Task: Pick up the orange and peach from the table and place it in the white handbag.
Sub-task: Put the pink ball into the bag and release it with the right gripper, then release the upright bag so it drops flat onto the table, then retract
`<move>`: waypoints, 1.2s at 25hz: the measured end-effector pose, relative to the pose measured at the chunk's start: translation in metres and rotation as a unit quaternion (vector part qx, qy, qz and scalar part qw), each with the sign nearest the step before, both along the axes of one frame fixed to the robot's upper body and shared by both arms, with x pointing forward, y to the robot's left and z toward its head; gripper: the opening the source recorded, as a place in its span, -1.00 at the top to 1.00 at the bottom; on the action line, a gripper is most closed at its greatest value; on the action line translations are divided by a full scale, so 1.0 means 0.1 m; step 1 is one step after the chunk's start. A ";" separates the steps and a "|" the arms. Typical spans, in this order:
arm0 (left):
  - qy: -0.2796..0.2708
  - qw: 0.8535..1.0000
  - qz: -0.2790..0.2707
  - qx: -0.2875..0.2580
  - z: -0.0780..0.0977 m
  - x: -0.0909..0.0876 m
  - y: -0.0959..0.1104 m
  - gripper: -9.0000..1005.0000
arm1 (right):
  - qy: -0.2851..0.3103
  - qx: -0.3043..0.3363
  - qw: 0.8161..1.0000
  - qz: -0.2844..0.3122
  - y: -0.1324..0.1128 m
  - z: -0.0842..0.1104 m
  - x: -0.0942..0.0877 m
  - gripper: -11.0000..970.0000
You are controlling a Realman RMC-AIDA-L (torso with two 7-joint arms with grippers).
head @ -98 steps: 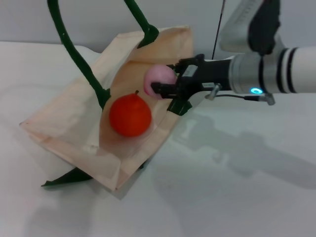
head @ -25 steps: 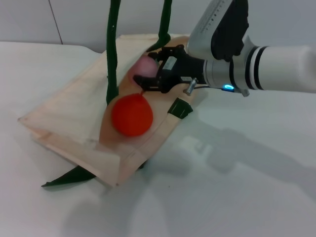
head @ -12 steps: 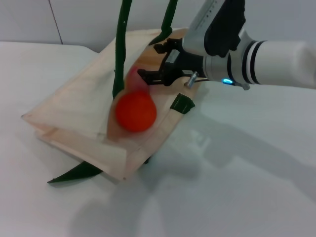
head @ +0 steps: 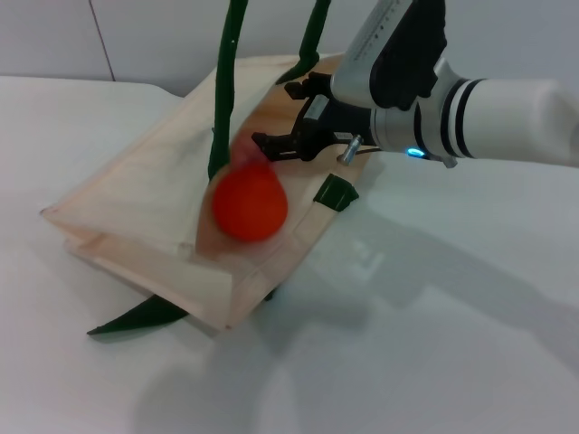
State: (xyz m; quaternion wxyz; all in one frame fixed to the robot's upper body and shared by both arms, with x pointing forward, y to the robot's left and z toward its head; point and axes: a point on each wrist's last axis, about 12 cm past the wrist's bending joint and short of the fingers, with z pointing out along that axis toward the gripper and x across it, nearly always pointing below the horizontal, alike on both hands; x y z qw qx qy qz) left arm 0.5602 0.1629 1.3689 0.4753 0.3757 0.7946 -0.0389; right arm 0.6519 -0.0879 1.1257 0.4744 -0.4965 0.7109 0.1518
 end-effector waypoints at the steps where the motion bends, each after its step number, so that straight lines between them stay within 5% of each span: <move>1: 0.000 1.000 0.001 0.000 0.00 0.00 0.00 0.77 | 0.000 0.000 1.000 0.000 0.00 0.00 0.00 -0.70; 30: 0.012 0.999 0.049 0.002 -0.10 0.03 0.24 0.75 | 0.025 -0.010 0.999 -0.045 -0.27 -0.20 0.00 -0.80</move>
